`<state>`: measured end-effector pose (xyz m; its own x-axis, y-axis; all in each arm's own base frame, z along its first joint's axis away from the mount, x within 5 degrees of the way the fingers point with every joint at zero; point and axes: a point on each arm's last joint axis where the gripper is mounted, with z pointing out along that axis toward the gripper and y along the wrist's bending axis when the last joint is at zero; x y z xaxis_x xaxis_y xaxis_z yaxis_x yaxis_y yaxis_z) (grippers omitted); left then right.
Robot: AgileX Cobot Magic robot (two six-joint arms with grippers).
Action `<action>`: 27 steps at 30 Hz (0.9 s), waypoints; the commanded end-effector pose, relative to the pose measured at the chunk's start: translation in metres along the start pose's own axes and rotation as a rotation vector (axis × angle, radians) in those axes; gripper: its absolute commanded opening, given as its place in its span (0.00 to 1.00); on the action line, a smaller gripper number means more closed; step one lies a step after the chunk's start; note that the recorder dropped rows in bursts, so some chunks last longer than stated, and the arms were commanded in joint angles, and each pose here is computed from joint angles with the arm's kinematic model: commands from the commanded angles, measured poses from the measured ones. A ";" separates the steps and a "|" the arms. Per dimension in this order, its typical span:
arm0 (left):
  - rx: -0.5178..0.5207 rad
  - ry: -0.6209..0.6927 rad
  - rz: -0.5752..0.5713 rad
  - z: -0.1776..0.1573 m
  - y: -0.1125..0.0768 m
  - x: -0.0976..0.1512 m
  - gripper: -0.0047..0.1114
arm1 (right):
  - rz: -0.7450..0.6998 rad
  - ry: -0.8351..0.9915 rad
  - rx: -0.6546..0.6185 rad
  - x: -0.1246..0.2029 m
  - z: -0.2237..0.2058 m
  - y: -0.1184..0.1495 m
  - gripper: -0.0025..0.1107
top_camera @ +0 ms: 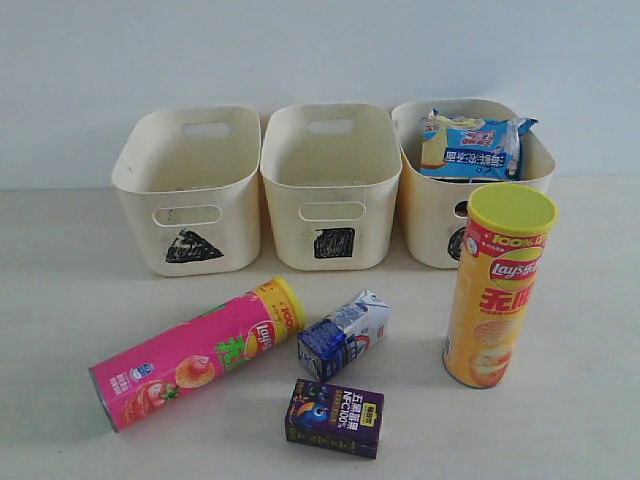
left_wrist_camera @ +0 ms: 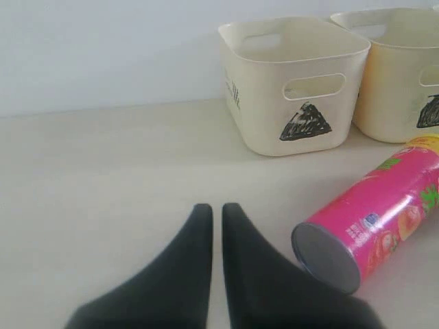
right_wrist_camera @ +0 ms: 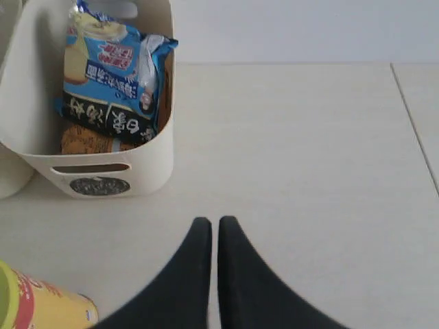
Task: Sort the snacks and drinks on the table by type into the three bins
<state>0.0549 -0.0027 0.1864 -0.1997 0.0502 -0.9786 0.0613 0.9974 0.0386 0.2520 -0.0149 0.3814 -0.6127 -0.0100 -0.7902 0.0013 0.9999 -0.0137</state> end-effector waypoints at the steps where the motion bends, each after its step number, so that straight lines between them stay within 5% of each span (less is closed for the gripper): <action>1: 0.002 -0.011 -0.008 -0.001 0.000 -0.001 0.08 | 0.017 -0.148 0.015 0.022 -0.036 0.002 0.02; 10: 0.002 -0.011 -0.008 -0.001 0.000 -0.001 0.08 | -0.018 -0.435 0.040 0.072 -0.114 0.009 0.02; 27: 0.002 -0.011 -0.008 -0.001 0.000 -0.001 0.08 | -0.095 -0.391 0.054 0.091 -0.125 0.010 0.02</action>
<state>0.0549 -0.0027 0.1864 -0.1997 0.0502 -0.9786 0.0613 0.9974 0.0386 0.0984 -0.0036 0.3871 -0.2611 -0.0963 -0.9605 0.0042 0.9949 -0.1009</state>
